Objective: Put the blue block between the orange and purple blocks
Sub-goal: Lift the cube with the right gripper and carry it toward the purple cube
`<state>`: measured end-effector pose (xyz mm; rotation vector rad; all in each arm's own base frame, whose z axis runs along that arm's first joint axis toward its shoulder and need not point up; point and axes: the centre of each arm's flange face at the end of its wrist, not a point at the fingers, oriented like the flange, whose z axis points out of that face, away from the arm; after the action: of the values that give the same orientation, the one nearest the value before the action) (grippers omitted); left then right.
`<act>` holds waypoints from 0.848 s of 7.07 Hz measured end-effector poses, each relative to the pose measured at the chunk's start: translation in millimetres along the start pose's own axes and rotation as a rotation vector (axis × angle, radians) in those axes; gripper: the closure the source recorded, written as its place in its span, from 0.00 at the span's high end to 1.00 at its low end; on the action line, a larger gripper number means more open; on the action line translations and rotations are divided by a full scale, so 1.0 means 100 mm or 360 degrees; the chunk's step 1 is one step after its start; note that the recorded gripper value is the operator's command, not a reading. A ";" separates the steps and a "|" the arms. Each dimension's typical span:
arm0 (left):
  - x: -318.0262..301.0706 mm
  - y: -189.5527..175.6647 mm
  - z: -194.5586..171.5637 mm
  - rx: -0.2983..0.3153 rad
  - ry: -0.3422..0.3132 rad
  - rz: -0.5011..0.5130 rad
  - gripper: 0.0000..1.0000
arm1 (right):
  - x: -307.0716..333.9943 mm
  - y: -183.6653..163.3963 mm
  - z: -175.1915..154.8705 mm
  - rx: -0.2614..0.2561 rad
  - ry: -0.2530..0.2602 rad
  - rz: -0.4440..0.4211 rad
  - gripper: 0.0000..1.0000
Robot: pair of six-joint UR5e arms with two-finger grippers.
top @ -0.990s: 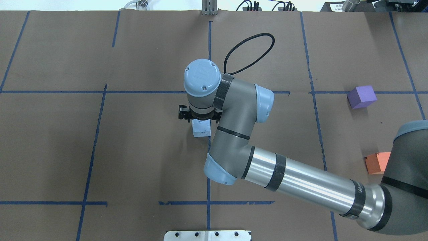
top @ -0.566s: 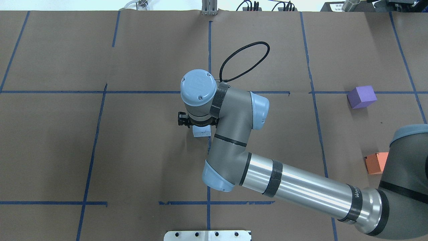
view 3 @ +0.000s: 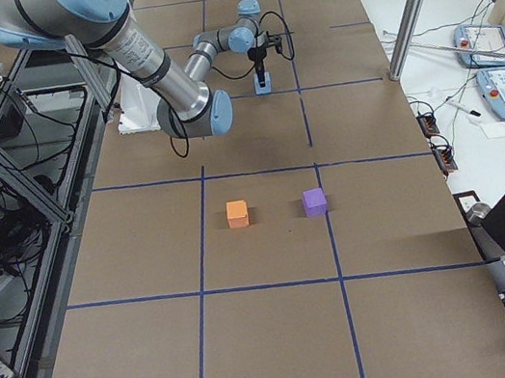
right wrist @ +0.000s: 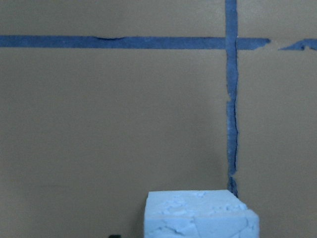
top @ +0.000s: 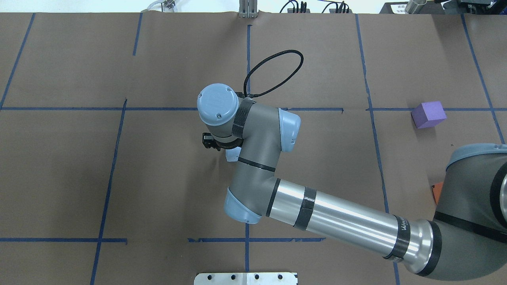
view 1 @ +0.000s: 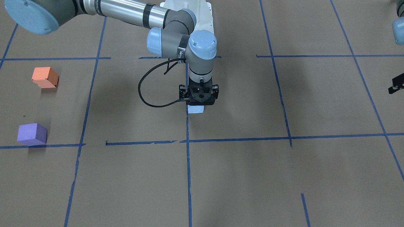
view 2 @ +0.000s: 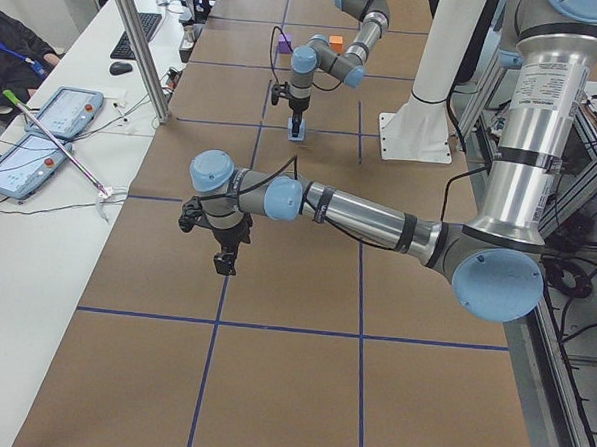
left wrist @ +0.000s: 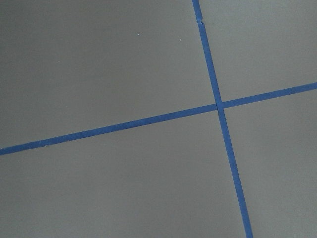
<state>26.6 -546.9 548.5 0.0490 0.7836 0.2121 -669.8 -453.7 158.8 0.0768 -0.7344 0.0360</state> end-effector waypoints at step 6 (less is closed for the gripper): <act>0.02 0.00 -0.02 0.0006 0.0000 0.0002 1.00 | 0.97 -0.53 -0.55 -0.0054 -0.0025 0.0001 0.28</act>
<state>26.5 -546.2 546.2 0.0534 0.7841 0.2119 -557.9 -501.8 180.4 0.0448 -0.7506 0.0236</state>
